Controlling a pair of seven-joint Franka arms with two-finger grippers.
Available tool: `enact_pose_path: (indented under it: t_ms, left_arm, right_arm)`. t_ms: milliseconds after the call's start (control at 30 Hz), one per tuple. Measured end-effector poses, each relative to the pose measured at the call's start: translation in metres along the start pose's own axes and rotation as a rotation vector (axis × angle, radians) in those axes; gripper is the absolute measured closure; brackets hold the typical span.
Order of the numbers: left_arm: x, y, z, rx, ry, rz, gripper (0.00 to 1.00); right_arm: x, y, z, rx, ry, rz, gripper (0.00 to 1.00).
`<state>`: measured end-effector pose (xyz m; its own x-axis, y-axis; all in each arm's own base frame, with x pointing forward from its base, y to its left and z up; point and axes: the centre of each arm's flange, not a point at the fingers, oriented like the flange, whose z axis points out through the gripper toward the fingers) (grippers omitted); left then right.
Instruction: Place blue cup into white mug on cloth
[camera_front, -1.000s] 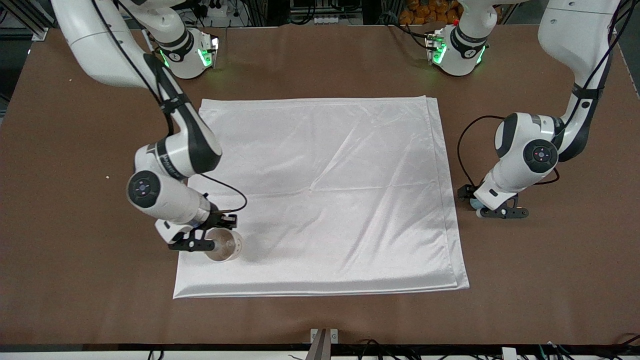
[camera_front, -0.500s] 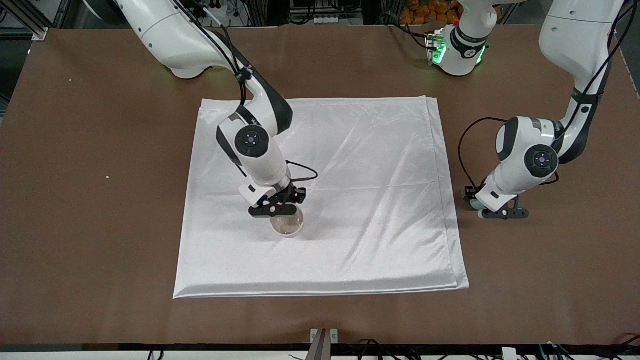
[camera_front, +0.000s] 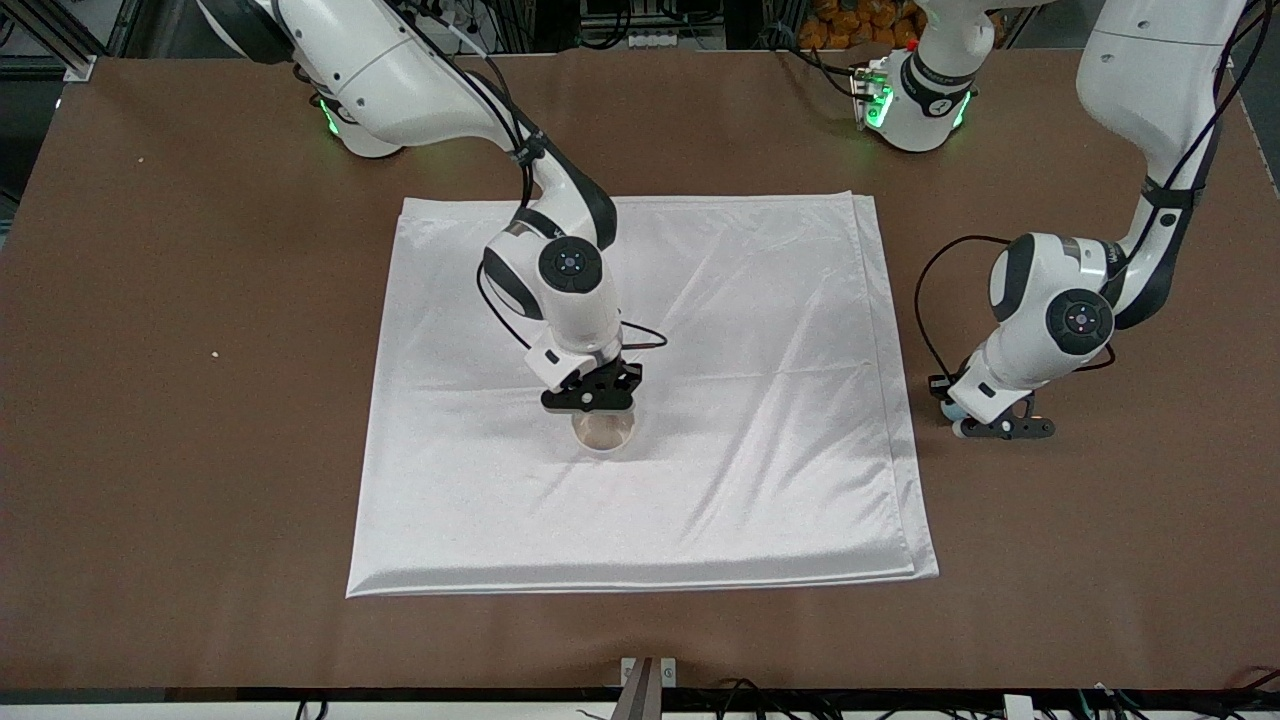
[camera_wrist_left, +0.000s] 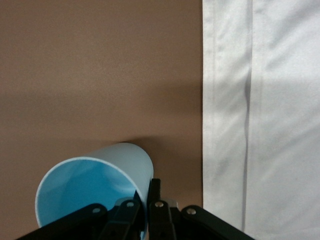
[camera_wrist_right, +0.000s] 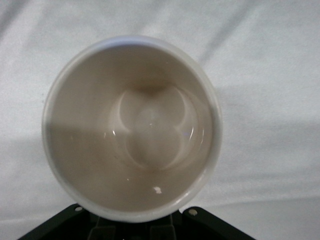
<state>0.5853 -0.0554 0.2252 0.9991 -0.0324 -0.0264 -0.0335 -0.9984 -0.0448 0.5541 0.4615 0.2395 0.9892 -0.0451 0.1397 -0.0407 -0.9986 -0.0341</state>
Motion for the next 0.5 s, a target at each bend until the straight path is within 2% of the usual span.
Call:
enact_pose_path:
  t_ms: [233,500]
  left_arm:
    - [0.006,0.001,-0.008,-0.002,0.020,0.001,0.96]
    - [0.017,0.004,-0.042,-0.003,0.084,0.007,0.96]
  right_arm:
    - [-0.013,-0.006,0.026,-0.022,0.016,0.007,0.93]
    - [-0.016,-0.010,0.028,-0.023,0.020,0.020,0.92]
